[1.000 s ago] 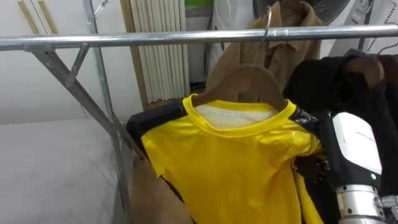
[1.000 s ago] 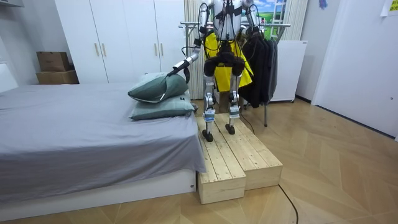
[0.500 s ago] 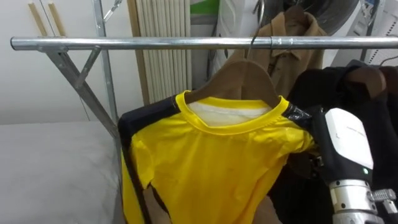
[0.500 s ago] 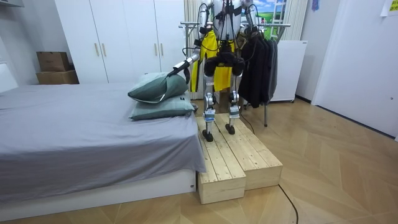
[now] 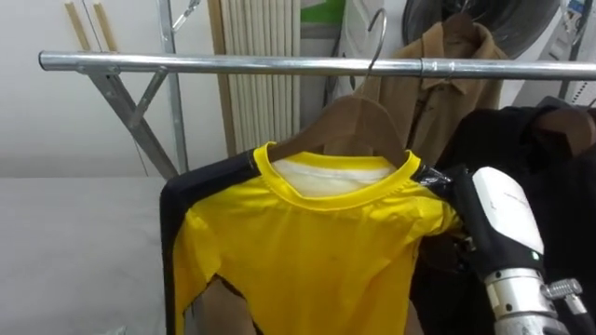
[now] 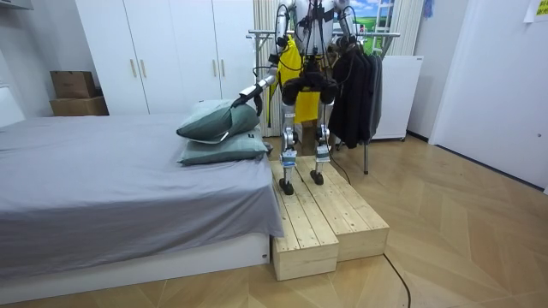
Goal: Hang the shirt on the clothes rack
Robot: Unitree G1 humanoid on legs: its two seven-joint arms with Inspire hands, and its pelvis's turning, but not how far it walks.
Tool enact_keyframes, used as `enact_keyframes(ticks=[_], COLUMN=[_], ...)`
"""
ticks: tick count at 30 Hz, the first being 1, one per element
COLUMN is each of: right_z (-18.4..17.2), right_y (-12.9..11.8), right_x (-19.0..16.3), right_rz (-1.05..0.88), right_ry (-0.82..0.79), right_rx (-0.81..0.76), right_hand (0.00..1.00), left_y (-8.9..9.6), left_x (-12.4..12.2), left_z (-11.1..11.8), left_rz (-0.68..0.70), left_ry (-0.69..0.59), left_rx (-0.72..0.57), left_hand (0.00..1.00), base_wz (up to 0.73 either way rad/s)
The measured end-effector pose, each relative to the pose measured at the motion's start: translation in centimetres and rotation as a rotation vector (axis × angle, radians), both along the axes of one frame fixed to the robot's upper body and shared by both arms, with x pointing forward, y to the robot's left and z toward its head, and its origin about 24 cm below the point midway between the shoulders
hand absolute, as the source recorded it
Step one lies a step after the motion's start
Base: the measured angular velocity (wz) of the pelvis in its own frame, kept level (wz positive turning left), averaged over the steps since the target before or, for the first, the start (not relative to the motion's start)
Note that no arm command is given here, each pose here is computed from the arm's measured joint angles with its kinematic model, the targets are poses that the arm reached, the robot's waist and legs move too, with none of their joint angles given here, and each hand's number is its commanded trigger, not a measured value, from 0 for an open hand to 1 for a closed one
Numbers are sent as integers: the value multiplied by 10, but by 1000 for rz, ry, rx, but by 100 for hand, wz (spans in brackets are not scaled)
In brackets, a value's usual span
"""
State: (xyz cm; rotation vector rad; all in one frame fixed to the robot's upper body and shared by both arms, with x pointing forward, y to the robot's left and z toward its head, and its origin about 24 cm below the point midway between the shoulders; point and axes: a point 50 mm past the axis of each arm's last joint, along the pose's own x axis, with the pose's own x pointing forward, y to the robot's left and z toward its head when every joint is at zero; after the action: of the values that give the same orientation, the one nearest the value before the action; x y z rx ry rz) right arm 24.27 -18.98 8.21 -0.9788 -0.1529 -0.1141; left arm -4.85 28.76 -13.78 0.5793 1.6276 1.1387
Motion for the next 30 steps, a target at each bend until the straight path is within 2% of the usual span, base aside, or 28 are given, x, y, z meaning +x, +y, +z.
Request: enact_keyframes(ticks=[16, 25, 30], right_z=[3, 8, 1], right_y=[3, 10, 10], right_x=[3, 19, 21], right_rz=[37, 90, 125], right_ry=[0, 16, 74], right_rx=[9, 13, 109], right_hand=[100, 100, 100], left_y=[2, 4, 8], left_x=[2, 4, 7], left_z=[0, 0, 2], left_rz=[-17, -22, -28], left_ry=[-58, -67, -81], left_rx=[10, 11, 19], left_hand=[0, 0, 0], base_wz=[8, 0, 6])
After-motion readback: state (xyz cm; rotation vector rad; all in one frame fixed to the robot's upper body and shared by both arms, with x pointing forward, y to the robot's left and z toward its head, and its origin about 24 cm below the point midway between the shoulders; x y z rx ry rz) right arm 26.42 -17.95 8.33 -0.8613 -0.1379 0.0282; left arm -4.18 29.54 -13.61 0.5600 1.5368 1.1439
